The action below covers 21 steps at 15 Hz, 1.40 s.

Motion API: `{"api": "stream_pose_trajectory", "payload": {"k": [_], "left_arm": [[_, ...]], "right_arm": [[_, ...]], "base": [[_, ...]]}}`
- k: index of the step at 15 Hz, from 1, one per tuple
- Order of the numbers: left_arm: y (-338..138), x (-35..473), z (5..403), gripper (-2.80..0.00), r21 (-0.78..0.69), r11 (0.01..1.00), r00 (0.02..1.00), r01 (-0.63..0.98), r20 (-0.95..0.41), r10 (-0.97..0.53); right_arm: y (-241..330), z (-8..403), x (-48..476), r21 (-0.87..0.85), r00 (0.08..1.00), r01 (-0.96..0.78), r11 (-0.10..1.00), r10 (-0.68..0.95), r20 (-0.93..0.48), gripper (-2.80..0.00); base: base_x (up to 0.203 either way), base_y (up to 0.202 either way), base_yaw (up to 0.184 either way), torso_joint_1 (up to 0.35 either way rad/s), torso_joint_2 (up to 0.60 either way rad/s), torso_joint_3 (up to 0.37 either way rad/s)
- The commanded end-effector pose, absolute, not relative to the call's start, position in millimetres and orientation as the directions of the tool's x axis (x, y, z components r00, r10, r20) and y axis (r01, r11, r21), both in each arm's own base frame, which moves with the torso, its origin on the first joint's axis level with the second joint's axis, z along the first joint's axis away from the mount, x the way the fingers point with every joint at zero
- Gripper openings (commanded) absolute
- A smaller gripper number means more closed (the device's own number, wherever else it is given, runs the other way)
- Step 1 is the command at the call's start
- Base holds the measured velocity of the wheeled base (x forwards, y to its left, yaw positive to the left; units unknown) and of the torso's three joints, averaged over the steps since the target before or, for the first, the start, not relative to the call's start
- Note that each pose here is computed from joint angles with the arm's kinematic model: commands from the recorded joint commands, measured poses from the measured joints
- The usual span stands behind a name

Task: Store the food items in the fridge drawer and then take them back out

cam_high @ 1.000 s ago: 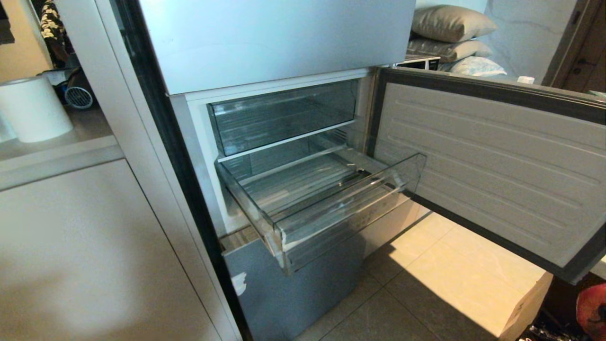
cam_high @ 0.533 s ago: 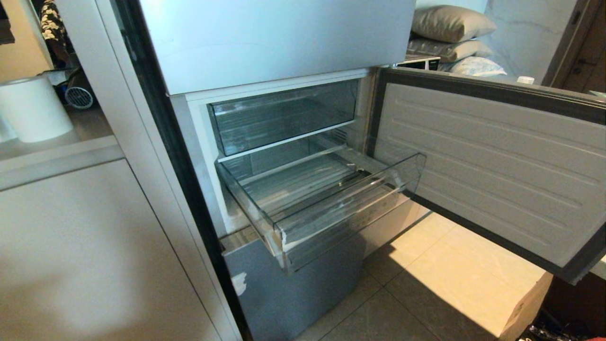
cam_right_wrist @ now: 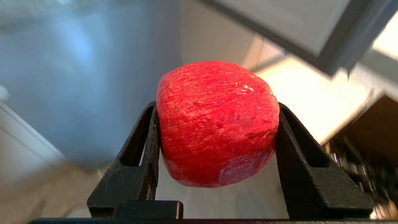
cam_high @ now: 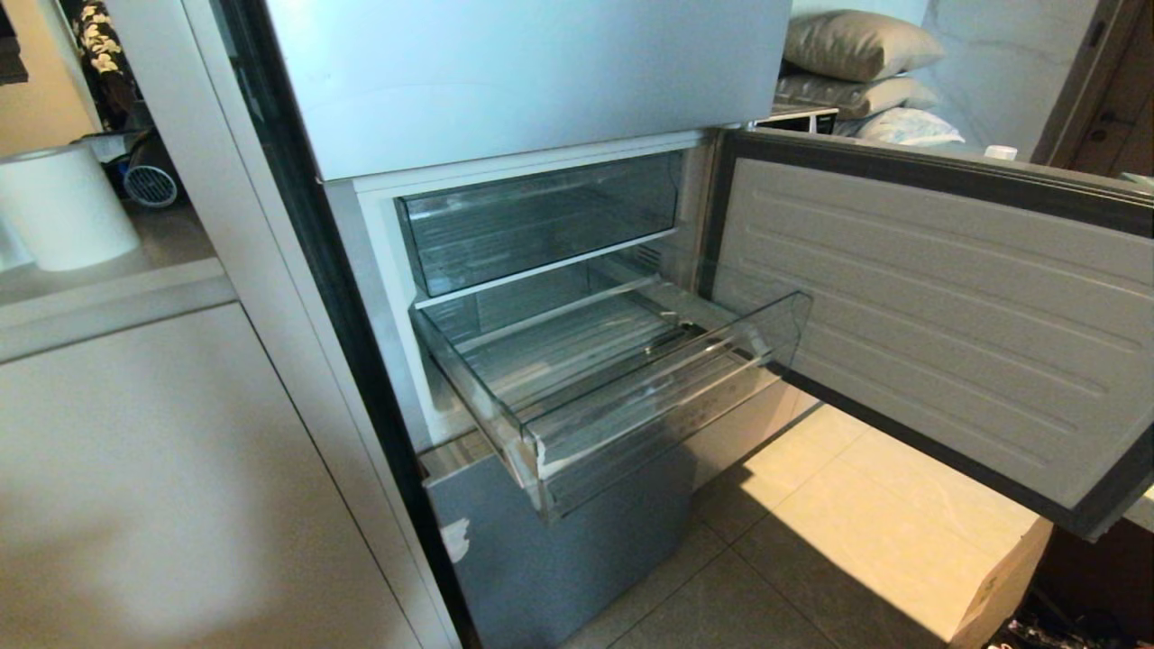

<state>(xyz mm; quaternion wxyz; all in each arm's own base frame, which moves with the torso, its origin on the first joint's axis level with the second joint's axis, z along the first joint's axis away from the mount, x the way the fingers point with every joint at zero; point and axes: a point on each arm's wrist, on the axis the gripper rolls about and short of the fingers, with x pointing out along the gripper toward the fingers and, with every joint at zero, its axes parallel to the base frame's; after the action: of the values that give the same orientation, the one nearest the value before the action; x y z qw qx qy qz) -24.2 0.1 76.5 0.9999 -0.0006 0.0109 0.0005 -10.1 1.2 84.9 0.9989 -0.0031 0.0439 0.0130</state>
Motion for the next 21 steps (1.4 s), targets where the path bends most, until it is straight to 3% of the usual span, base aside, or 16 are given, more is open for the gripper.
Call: {"api": "stream_pose_trajectory", "payload": {"k": [1,13,21], "left_arm": [[0.1,-24.4,76.4,-2.80,-0.001,1.000,1.000,-0.002,-0.020,0.002],[0.1,-24.4,76.4,-2.80,-0.001,1.000,1.000,-0.002,-0.020,0.002],[0.1,-24.4,76.4,-2.80,-0.001,1.000,1.000,-0.002,-0.019,0.002]], "right_arm": [[1.0,82.5,-21.9,-0.004,0.998,-0.036,0.999,0.037,0.052,-2.80],[0.0,75.0,-22.8,-0.008,1.000,0.001,1.000,-0.002,-0.005,-2.80],[-0.1,75.0,-22.8,-0.001,1.000,0.005,1.000,-0.005,-0.005,-2.80]], "base": [[0.000,0.000,0.000,0.000,0.00,0.000],[0.000,0.000,0.000,0.000,0.00,0.000],[0.001,-0.007,0.159,0.003,0.00,0.003]]}}
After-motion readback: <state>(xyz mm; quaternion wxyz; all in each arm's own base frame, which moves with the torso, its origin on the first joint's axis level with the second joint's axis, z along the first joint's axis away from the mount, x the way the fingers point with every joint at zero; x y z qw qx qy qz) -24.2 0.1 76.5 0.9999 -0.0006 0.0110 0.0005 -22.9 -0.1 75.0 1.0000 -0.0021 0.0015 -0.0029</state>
